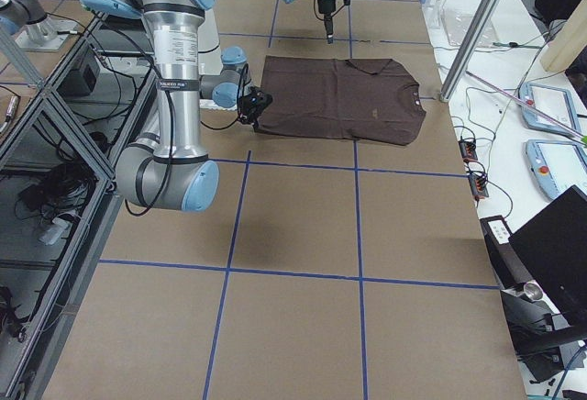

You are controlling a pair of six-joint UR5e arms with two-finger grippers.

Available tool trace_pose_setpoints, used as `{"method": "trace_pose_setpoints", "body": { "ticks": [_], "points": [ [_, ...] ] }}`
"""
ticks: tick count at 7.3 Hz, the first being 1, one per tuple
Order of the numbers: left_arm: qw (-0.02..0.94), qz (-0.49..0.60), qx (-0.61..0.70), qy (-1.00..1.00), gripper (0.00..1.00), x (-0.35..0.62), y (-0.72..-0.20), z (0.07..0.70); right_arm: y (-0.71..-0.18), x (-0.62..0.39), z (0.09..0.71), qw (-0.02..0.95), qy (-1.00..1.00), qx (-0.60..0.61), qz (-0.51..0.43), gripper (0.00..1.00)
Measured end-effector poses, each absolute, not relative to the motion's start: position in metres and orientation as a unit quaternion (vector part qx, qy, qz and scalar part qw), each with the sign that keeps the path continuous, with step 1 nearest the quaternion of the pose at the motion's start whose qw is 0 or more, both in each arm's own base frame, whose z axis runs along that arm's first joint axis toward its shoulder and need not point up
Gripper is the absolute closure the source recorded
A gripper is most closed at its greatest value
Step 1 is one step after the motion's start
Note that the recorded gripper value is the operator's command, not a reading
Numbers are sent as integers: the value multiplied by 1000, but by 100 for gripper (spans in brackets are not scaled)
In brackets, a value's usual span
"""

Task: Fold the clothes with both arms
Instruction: 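Slide the left gripper along the shirt side down to the other hem corner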

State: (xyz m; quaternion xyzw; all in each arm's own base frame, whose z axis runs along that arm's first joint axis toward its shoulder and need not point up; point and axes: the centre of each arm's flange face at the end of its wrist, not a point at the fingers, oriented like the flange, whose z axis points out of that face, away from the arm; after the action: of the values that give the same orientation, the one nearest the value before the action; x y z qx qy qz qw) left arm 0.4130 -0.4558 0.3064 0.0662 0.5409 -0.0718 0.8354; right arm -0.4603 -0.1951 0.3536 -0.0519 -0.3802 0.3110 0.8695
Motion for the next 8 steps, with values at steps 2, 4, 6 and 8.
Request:
{"method": "trace_pose_setpoints", "body": {
  "ticks": [2,4,6,8],
  "points": [
    [837,-90,46,537,27,432,-388,316,-195,-458,353,869,-381,-53,312,100],
    [846,-101,17,523,27,436,-328,337,-196,-457,353,869,-380,-53,312,100],
    [858,-113,-4,501,27,453,-283,345,-196,-457,353,869,-380,-53,312,100],
    [867,-118,-28,483,28,470,-249,342,-195,-458,354,869,-380,-52,311,100]
  ]
}}
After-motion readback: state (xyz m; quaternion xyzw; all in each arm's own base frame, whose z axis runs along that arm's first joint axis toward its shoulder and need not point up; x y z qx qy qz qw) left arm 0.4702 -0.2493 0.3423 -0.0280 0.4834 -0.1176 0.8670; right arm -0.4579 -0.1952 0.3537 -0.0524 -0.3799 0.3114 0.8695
